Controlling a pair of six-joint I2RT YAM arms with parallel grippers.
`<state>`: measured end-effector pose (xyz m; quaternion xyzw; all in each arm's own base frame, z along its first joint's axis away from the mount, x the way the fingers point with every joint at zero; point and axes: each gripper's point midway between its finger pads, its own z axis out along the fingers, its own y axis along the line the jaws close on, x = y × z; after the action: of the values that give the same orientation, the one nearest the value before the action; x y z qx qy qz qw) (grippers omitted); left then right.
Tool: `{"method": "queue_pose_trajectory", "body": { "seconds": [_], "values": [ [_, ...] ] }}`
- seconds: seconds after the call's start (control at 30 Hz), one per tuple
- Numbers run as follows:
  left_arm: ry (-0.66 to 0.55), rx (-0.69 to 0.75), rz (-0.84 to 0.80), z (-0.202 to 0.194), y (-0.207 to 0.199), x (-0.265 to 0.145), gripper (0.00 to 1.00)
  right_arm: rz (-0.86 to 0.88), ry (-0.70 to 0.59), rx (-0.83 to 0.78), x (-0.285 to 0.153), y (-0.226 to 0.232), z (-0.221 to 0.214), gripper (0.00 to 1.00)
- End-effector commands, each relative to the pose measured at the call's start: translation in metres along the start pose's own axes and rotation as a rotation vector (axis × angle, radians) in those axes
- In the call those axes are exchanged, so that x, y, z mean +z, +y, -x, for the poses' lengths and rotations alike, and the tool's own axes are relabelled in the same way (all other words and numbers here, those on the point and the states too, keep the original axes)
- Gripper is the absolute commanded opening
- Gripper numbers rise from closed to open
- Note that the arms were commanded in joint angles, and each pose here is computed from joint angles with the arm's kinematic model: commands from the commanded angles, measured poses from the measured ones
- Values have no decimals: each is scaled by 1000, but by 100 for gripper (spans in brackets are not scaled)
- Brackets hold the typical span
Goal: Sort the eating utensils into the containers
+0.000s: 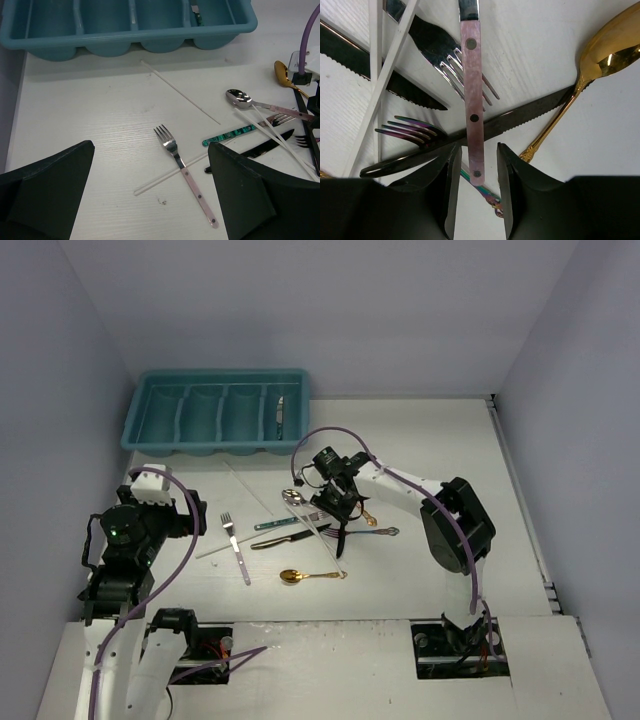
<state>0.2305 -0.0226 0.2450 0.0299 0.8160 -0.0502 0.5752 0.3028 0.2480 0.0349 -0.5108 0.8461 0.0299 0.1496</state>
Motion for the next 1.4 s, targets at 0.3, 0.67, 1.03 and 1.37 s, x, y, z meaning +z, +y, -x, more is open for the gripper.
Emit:
{"method": "queue_pose_trajectory", "body": {
  "seconds": [0.3, 0.67, 1.03, 1.37],
  "values": [
    [-69, -15, -17, 23, -2, 9, 97, 46, -15, -30, -20, 4, 8, 0],
    [-115, -151, -107, 43, -22, 10, 97, 4, -311, 49, -116, -9, 81, 0],
    [-68, -717, -424, 71, -83, 37, 97, 53, -699, 326, -168, -20, 189, 0],
    [-145, -844, -390, 107, -78, 57, 97, 67, -903, 499, -199, 6, 238, 0]
  ]
}}
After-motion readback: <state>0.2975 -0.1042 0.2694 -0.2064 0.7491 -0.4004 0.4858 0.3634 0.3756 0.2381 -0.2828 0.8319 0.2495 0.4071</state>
